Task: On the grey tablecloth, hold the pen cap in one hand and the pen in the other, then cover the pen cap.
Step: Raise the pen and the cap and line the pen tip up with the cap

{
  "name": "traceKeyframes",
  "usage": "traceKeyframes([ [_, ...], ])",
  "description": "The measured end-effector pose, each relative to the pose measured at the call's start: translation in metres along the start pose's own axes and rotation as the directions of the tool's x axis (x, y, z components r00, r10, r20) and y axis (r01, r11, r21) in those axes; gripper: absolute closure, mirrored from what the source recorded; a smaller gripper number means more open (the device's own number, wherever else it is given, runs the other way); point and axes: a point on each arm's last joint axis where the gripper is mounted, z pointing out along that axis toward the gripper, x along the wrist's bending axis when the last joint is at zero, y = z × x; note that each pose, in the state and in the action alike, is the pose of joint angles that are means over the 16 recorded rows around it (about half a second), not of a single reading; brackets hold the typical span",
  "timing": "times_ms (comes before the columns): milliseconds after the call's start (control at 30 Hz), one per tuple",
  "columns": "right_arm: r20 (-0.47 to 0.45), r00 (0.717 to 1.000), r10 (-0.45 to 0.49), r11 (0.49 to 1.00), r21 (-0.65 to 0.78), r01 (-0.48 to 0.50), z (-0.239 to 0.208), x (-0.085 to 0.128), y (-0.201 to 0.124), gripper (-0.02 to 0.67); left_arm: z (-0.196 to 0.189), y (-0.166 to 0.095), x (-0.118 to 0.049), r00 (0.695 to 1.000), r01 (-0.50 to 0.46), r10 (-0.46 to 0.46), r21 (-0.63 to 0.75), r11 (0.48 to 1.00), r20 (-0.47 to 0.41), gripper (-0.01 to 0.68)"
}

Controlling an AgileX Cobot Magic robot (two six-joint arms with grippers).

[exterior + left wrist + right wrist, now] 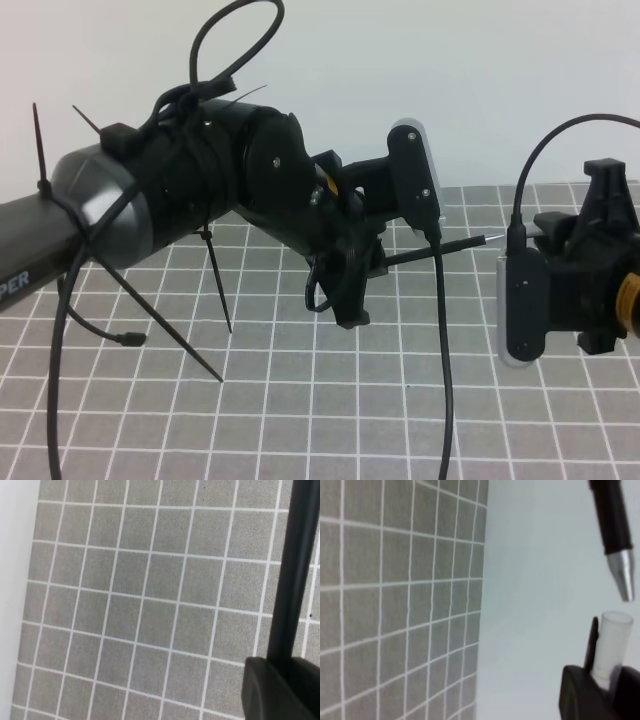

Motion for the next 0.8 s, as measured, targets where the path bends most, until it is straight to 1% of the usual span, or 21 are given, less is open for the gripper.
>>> traceKeyframes([
  [400,0.032,0.991,0.128,0.991,0.032,-0.129,0.000,-0.007,-0.003,0.653,0.000,-0.002,0.003,0.999,-0.028,0.029,0.019,0.999,-0.034,0.630],
  [600,0.006,0.989,0.149,0.989,-0.019,-0.148,0.000,-0.006,0.003,0.652,0.000,-0.004,0.006,0.997,-0.029,0.032,0.044,0.999,-0.068,0.630],
  [800,-0.024,0.990,0.136,0.988,-0.072,-0.137,0.000,-0.004,0.008,0.652,-0.001,-0.006,0.008,0.996,-0.011,0.017,0.065,0.998,-0.090,0.630],
])
